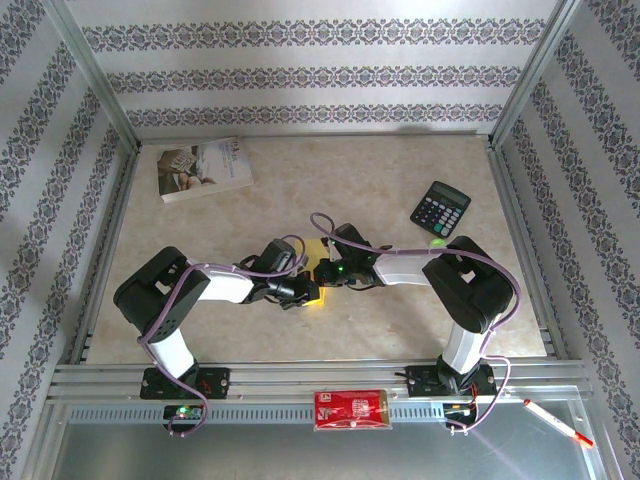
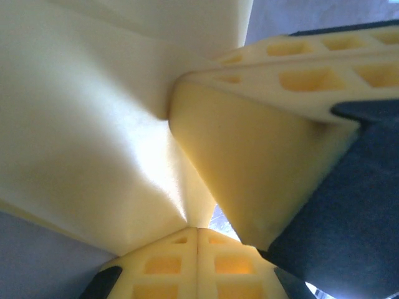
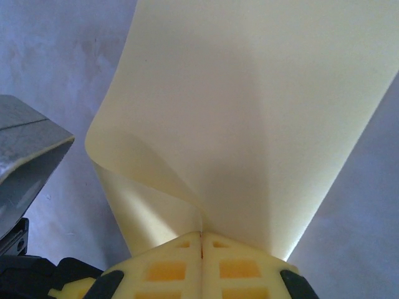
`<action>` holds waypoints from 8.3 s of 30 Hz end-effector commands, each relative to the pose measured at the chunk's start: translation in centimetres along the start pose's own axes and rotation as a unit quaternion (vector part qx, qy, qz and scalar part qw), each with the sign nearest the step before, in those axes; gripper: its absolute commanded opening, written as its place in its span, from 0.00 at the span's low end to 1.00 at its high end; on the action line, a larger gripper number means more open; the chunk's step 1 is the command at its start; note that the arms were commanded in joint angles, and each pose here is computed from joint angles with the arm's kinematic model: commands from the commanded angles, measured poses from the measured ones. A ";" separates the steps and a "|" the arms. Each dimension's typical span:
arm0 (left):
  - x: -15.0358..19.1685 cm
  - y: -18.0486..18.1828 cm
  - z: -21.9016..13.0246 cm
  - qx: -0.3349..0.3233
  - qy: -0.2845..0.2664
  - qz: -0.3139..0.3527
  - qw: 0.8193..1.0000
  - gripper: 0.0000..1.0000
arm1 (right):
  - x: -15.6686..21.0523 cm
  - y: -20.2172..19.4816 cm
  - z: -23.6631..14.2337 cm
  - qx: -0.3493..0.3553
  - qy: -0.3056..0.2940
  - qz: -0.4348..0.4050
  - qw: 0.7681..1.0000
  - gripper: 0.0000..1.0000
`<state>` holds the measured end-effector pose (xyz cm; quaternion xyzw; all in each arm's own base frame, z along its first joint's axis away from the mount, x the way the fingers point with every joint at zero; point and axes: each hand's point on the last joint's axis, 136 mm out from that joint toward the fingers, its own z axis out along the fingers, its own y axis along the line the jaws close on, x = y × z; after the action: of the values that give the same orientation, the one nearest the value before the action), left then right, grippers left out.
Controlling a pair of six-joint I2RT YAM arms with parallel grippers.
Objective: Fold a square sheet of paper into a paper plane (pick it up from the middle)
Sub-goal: Third fold the triangle at the center of the table.
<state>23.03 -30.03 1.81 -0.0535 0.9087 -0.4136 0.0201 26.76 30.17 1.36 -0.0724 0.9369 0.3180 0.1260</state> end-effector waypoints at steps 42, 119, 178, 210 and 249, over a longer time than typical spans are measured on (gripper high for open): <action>1.9 1.3 0.3 -0.051 0.033 0.011 0.998 0.00 | 4.1 -5.6 1.4 0.081 0.056 0.061 0.993 0.01; -6.6 1.3 -3.1 -0.035 -0.043 0.004 0.998 0.00 | 4.9 -6.7 1.5 0.087 0.077 0.054 0.992 0.01; -5.0 7.3 -2.3 -0.110 -0.017 -0.007 0.994 0.00 | 3.4 5.7 -1.7 -0.071 0.052 -0.018 0.996 0.08; -4.9 7.7 -2.3 -0.118 -0.013 -0.005 0.993 0.00 | 13.0 -3.5 -1.2 0.056 0.169 0.025 0.984 0.03; -4.3 9.4 -1.9 -0.157 0.004 0.003 0.988 0.00 | 6.8 3.6 -4.0 -0.075 0.084 0.007 0.994 0.02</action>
<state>28.54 -25.95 1.51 -0.0148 0.9235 -0.3803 0.0473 17.56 28.73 3.60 -0.0974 0.9277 0.3589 0.0322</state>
